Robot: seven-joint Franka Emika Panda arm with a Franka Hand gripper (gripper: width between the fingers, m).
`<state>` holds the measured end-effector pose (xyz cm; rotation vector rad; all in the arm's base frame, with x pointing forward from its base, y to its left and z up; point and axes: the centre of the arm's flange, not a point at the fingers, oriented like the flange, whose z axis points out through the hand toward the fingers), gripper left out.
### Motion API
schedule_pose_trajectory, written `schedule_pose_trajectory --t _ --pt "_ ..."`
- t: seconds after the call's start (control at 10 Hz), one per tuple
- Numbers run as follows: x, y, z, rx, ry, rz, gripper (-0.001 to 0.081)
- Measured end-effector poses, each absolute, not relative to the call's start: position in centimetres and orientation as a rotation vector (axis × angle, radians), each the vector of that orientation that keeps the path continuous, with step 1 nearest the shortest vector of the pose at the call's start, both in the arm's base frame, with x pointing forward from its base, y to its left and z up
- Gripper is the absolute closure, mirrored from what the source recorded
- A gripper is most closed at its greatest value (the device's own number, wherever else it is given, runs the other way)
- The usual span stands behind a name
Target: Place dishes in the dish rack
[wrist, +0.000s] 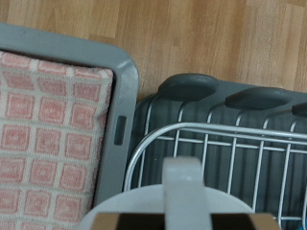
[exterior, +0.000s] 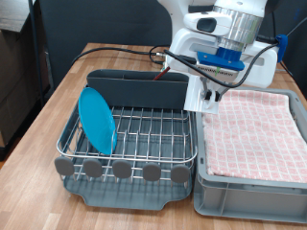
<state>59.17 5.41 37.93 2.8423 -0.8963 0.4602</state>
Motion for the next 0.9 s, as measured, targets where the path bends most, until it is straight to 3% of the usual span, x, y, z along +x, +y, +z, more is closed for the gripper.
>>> schedule_pose_trajectory --t 0.9 --pt "64.5 2.0 35.3 2.827 -0.937 0.455 0.0734"
